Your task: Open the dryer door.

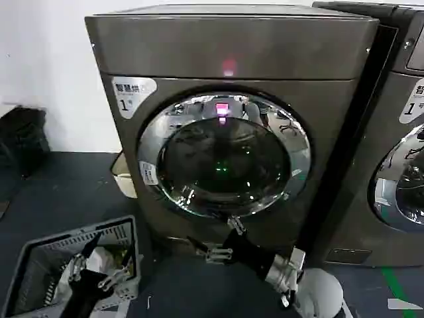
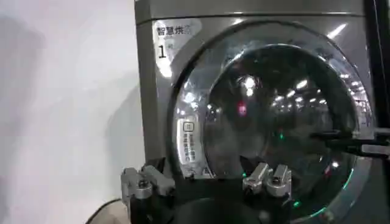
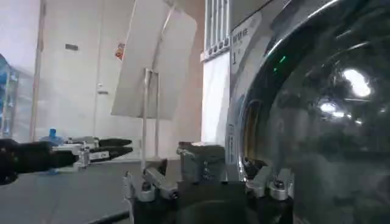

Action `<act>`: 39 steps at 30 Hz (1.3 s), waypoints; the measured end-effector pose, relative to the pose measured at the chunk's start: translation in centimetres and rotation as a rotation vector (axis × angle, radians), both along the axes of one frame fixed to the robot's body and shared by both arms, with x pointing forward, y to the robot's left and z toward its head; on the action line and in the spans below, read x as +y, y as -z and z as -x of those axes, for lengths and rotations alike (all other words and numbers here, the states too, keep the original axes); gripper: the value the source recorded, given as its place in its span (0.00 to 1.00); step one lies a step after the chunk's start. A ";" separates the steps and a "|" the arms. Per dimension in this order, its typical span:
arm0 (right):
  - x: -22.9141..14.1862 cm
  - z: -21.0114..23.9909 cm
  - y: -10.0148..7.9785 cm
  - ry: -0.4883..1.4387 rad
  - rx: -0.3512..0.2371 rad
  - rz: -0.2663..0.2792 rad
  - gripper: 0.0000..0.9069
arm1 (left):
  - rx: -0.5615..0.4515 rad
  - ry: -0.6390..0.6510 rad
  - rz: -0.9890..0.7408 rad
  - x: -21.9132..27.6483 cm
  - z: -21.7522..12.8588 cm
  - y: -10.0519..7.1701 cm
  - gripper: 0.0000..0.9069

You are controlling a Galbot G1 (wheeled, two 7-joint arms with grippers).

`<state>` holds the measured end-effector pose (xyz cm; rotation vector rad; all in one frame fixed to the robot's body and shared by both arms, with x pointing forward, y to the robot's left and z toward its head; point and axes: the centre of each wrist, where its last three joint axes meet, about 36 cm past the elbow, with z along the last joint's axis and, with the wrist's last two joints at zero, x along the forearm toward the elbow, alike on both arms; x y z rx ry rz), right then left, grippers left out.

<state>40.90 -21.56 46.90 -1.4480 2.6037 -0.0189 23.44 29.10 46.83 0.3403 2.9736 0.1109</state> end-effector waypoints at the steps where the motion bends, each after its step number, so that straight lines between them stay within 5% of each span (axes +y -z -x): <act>1: 0.1 -0.2 0.0 -0.005 -0.002 0.004 1.00 | 0.002 0.000 0.000 0.0 0.0 0.0 1.00; 19: 3.7 -6.6 -0.9 0.008 -0.034 0.014 1.00 | 0.050 0.002 -0.041 -0.1 0.4 0.4 1.00; 32: 7.9 -11.8 -0.9 0.015 0.041 0.011 1.00 | 0.070 -0.018 -0.074 -0.2 0.9 0.6 1.00; 39: 9.9 -14.4 -1.6 0.007 0.024 0.007 1.00 | 0.081 -0.021 -0.074 -0.1 0.9 0.8 1.00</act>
